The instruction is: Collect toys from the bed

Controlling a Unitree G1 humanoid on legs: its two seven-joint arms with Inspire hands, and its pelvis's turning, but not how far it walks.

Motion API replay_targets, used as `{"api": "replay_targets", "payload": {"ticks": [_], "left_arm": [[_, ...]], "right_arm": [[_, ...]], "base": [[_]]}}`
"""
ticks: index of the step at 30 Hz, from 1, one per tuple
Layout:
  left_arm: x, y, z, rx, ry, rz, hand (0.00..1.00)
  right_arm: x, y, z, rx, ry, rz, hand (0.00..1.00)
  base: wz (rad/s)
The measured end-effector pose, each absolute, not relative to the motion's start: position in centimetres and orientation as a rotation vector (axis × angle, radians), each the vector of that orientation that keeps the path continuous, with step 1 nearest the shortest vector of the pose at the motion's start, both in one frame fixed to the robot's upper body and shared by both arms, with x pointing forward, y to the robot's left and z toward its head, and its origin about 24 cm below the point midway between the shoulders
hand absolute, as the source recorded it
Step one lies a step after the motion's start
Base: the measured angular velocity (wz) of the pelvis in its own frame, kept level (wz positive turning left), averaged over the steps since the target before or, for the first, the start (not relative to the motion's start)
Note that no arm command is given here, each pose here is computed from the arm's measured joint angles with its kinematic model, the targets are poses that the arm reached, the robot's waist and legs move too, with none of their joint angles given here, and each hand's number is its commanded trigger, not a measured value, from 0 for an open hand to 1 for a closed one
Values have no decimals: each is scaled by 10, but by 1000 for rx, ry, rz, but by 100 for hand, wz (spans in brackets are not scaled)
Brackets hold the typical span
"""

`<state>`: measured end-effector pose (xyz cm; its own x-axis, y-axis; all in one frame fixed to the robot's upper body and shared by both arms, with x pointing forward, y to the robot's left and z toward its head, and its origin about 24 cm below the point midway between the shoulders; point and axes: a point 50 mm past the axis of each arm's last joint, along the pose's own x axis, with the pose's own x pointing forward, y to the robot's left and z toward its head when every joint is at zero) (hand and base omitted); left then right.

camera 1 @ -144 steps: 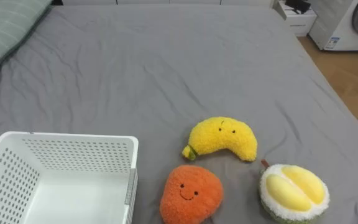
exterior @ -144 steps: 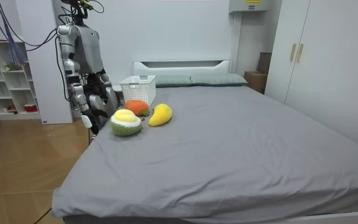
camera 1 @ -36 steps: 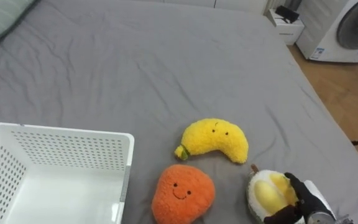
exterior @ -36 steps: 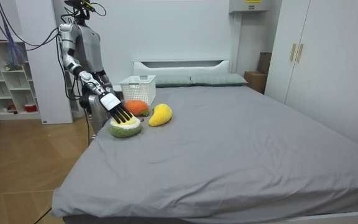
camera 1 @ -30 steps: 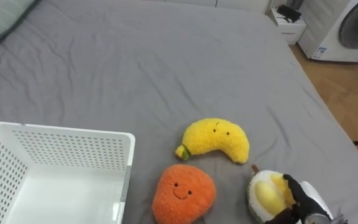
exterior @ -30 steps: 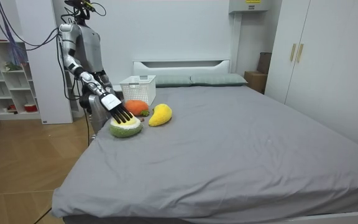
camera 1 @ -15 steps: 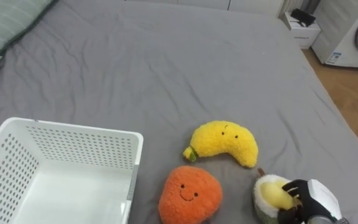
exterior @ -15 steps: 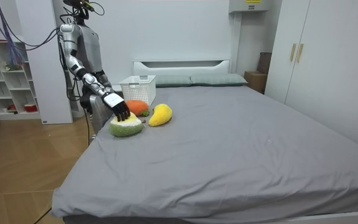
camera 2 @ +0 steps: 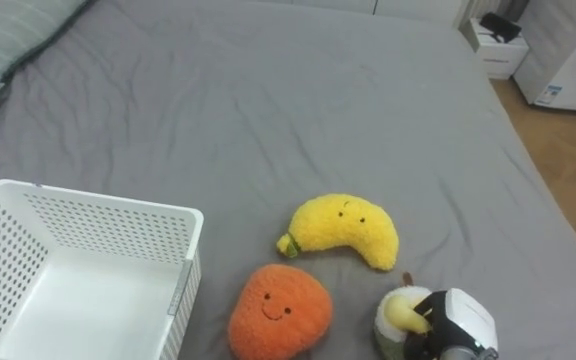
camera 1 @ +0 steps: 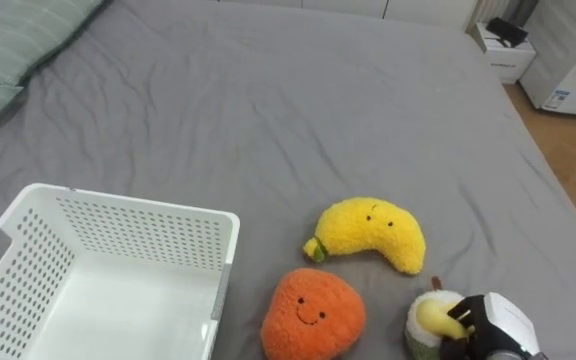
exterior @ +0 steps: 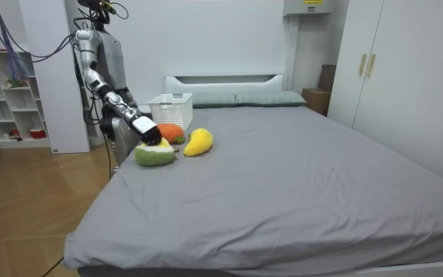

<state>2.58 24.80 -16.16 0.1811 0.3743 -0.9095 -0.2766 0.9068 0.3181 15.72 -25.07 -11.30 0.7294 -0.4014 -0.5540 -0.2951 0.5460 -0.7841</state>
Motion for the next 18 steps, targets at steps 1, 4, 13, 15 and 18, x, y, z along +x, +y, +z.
{"api": "replay_targets", "payload": {"ticks": [1, 4, 13, 15, 18], "left_arm": [[26, 248, -162, 83, 1310, 454, 0], [26, 249, -161, 81, 1307, 449, 0], [24, 252, -161, 48, 1300, 479, 0], [23, 252, -161, 50, 1305, 478, 0], [21, 253, -161, 50, 1311, 477, 0]], "right_arm": [[157, -251, -113, -1019, 783, -74, 100], [158, -254, -111, -967, 789, -114, 100], [179, -263, -84, -841, 655, -250, 100], [187, -264, -70, -834, 577, -281, 100], [204, -266, -39, -816, 434, -339, 100]], "base": [[4], [0], [-4], [0], [0]]}}
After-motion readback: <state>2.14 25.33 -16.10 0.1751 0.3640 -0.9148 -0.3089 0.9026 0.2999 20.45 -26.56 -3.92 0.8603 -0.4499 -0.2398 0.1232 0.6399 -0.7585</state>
